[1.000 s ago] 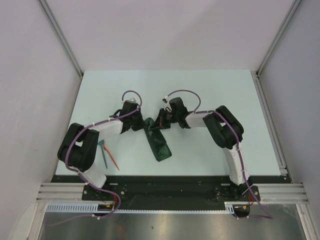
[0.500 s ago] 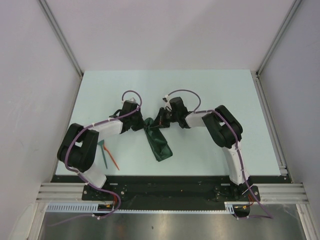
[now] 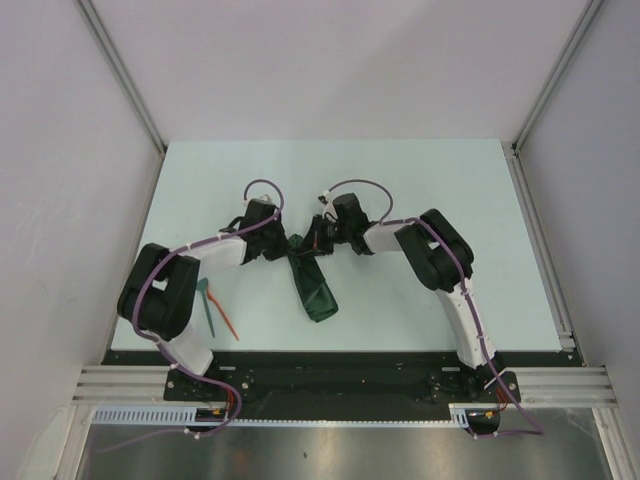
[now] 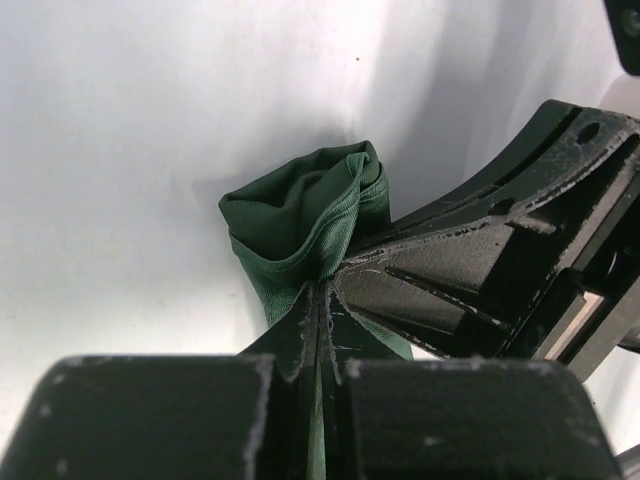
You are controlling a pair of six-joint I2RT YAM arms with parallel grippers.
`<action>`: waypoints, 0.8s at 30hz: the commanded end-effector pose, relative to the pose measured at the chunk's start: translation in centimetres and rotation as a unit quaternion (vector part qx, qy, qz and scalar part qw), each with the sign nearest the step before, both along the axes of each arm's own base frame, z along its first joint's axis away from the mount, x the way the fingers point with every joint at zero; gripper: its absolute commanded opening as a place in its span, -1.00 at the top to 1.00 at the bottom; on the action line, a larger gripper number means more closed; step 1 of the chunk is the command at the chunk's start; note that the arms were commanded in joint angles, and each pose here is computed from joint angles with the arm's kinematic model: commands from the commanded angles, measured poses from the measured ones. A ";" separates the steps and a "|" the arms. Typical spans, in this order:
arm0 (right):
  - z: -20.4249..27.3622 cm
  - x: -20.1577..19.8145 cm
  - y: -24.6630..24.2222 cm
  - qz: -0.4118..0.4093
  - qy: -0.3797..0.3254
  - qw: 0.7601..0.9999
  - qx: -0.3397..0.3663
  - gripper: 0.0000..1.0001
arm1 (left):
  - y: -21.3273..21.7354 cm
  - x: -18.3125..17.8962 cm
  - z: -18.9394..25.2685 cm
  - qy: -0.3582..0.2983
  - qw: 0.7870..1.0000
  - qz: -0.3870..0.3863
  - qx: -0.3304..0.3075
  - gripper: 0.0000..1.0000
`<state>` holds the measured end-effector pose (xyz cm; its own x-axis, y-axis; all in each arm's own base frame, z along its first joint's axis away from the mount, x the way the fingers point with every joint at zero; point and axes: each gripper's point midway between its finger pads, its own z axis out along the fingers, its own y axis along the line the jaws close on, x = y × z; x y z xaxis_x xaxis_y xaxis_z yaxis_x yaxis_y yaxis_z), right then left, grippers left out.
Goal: Fold the napkin into a case and place the utensils inside
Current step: Stuff the top corner of the smaller-rectangle-folded napkin at the center of the board.
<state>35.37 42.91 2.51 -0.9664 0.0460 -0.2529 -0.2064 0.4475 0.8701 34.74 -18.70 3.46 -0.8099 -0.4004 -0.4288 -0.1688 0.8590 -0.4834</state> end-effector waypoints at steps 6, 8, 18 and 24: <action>0.5 -0.2 -1.6 0.021 -0.052 0.997 -0.049 1.00 | 0.6 0.4 2.8 -0.033 0.999 -0.011 0.033 0.61; 0.5 -0.1 -1.8 0.022 -0.049 0.997 -0.047 1.00 | 0.3 0.4 3.8 -0.039 0.999 -0.019 0.026 0.43; 2.3 0.0 -2.0 0.024 -0.053 0.998 -0.027 1.00 | -1.7 1.0 3.0 -0.018 0.999 -0.040 -0.009 0.70; 2.7 -0.5 -2.1 0.026 -0.045 0.998 -0.025 1.00 | -2.8 1.4 -0.2 0.021 0.998 -0.050 -0.022 0.82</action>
